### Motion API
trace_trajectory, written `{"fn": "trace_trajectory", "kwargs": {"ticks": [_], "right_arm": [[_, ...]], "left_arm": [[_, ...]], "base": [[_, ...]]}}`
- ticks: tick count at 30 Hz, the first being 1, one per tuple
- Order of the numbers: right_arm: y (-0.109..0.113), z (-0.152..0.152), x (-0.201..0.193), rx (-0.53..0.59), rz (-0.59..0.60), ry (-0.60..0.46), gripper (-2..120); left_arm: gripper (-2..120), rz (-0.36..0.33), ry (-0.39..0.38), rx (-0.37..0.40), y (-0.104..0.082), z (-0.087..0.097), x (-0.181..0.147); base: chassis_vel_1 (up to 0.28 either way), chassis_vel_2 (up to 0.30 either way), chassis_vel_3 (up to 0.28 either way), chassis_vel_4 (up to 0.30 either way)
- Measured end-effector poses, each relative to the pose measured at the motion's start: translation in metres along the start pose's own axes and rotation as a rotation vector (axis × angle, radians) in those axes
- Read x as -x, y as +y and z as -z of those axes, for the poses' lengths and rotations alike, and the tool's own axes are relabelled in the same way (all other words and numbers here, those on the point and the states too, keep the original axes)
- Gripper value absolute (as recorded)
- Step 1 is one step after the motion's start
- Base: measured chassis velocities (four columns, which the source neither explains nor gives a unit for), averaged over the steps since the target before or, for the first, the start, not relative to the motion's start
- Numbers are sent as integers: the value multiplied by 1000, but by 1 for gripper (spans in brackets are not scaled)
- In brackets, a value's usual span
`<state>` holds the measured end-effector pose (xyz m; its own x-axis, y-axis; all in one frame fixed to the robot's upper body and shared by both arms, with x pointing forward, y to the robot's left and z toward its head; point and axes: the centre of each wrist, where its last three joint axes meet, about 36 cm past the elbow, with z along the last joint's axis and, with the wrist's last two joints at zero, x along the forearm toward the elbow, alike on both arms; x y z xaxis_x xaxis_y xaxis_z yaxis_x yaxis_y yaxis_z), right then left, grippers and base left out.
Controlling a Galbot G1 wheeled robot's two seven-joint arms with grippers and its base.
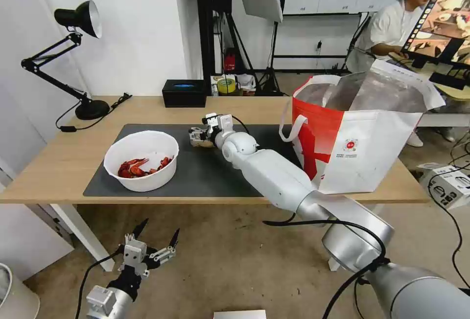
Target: Pick up the trash from the table and place it into the takeout bag.
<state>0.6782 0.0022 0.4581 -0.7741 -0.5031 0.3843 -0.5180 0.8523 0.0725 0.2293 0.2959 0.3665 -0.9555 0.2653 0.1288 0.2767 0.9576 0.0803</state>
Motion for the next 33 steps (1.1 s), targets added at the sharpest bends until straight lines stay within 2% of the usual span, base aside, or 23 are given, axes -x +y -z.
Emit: {"fn": "trace_trajectory", "kwargs": {"ticks": [9,12,16,17,20,25,27,28,30,32,33], "right_arm": [[0,-3,1,-10,0,17,100],[1,-7,1,-5,2,25,87],[1,-9,1,-4,2,27,84],[1,-13,1,0,3,33,74],[1,-17,1,3,2,39,58],[2,-18,1,5,0,40,47],[3,-17,-2,8,3,29,35],[4,-14,-6,8,5,15,30],[5,-11,-10,7,7,-1,26],[4,-5,-27,-10,7,-52,16],[4,-5,-27,-10,7,-52,16]], "left_arm": [[100,-3,-1,-2,-1,1,0],[100,-3,-3,-2,-1,1,0],[100,-3,-3,-2,-1,1,0],[100,-4,-1,-2,-1,1,-1],[100,-6,-2,0,-1,2,-1],[100,-7,-6,2,0,3,0],[100,-7,-7,2,0,3,1],[100,-8,-8,2,0,3,1],[100,-8,-9,2,0,4,1],[100,-8,-14,2,0,5,1],[100,-8,-14,2,0,5,1]], "base": [[0,0,0,0],[0,0,0,0],[0,0,0,0],[0,0,0,0],[0,0,0,0],[0,0,0,0],[0,0,0,0],[0,0,0,0],[0,0,0,0],[0,0,0,0],[0,0,0,0]]}}
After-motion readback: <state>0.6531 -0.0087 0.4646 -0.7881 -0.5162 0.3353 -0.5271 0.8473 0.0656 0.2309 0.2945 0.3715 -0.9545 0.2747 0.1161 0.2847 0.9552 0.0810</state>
